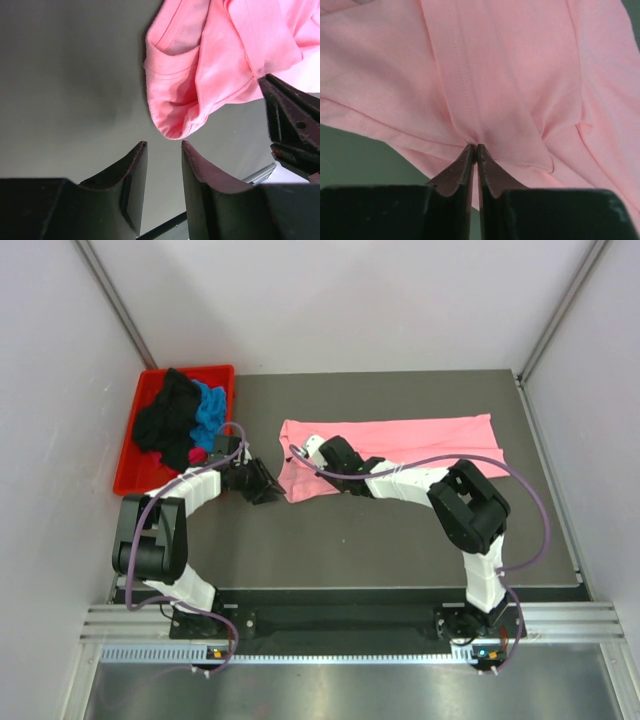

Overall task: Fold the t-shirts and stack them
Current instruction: Fold the tshirt

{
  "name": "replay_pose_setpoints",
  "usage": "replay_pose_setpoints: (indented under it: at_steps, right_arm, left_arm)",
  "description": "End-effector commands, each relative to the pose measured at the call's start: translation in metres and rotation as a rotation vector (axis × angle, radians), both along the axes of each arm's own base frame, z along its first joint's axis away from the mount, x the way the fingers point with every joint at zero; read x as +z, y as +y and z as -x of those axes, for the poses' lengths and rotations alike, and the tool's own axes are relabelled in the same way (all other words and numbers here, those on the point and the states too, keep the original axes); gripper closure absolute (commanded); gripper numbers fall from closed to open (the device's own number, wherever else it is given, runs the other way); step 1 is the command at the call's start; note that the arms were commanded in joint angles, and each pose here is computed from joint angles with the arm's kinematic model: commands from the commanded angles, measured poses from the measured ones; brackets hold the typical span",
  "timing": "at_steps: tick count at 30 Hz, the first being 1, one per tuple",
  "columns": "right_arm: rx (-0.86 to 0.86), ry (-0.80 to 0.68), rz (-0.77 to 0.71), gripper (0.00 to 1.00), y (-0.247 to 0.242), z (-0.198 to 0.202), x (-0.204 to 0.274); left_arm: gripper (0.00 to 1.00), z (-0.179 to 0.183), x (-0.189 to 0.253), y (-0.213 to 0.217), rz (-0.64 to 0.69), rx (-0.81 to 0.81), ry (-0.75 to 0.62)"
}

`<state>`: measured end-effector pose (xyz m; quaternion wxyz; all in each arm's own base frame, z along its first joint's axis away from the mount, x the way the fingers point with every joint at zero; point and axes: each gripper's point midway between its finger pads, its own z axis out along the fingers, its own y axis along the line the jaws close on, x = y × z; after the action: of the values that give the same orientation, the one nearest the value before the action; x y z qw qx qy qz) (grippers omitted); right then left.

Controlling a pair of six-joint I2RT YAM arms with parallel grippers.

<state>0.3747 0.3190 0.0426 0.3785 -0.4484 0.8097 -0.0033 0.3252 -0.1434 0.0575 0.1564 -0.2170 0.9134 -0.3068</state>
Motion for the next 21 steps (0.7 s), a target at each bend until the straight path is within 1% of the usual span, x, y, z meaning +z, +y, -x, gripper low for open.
replay_pose_setpoints:
  at_steps: [1,2,7,15,18,21]
  right_arm:
    - [-0.011,-0.111,-0.058,0.96,0.016,-0.015,0.033]
    - [-0.012,-0.117,-0.063,1.0,0.016,-0.015,0.037]
    - [-0.022,-0.143,-0.076,1.0,0.017,-0.018,0.048]
    - [-0.087,-0.211,-0.098,1.0,0.014,-0.044,0.066]
    - [-0.113,-0.234,-0.108,1.0,0.011,-0.053,0.073]
    - [-0.124,-0.243,-0.108,1.0,0.007,-0.062,0.075]
  left_arm:
    - [0.61,-0.014,0.016,0.001,-0.005,0.005,-0.079]
    - [0.61,-0.013,0.015,0.002,-0.011,0.008,-0.077]
    - [0.61,-0.016,0.014,0.011,-0.072,0.03,-0.086]
    - [0.61,-0.02,0.018,0.013,-0.074,0.064,-0.091]
    - [0.61,-0.027,0.024,0.013,-0.066,0.084,-0.107]
    - [0.6,-0.043,0.035,0.013,-0.07,0.101,-0.142]
